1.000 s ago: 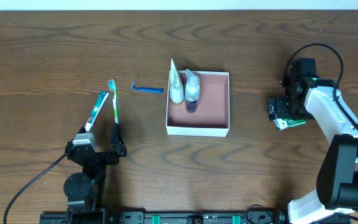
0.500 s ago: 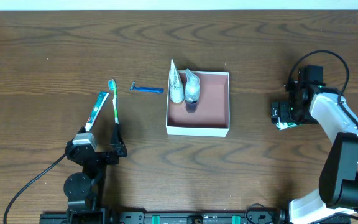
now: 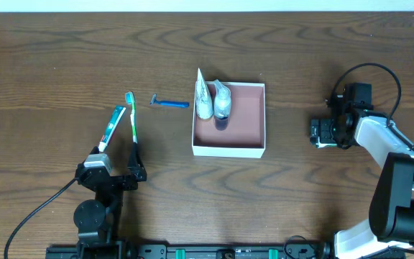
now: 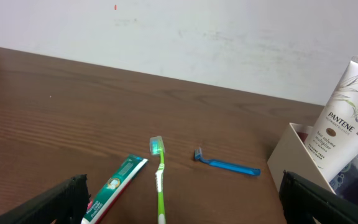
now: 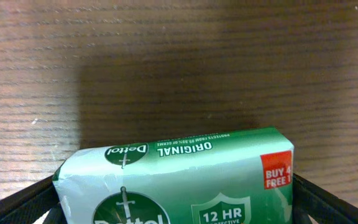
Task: Pack container
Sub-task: 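Grasp the green Dettol soap bar with the right gripper and lift, then carry the soap bar into the box and lay it down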
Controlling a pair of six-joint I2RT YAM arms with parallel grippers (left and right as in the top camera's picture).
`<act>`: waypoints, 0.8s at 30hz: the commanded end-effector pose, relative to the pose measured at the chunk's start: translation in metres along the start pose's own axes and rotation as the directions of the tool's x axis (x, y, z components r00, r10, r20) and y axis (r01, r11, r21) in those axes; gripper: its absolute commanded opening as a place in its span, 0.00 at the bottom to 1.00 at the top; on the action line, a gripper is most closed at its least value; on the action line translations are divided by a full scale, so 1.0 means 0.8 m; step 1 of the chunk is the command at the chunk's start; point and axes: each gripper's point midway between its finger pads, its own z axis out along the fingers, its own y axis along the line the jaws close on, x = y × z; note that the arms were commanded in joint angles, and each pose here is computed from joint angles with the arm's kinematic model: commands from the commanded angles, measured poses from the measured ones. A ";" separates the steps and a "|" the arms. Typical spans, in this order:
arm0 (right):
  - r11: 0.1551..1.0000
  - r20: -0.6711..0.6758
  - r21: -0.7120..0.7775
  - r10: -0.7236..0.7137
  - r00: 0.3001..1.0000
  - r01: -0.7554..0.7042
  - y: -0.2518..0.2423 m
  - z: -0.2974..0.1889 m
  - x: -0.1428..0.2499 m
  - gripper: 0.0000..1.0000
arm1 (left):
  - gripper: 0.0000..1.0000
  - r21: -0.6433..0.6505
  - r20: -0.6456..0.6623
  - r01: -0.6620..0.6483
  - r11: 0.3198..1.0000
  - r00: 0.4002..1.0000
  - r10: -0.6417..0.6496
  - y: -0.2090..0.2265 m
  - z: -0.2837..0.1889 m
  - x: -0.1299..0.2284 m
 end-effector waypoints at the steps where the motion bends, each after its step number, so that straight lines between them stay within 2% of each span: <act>1: 1.000 -0.031 -0.016 0.018 0.999 -0.018 0.002 0.008 0.015 0.96 | 0.98 -0.014 -0.037 0.001 1.000 0.999 -0.002 0.006 0.002 0.020; 13: 0.985 0.032 -0.166 0.043 0.999 -0.037 0.032 -0.027 -0.029 0.83 | 0.98 -0.014 -0.037 0.002 1.000 0.999 -0.002 0.006 0.002 0.020; 19: 0.969 0.091 -0.244 0.054 0.994 -0.030 0.046 -0.067 -0.061 0.83 | 0.98 -0.014 -0.037 0.001 1.000 0.999 -0.002 0.006 0.002 0.020; 24: 0.910 0.190 -0.414 0.066 0.980 0.019 0.085 -0.116 -0.093 0.85 | 0.98 -0.014 -0.037 0.001 1.000 0.999 -0.002 0.006 0.002 0.020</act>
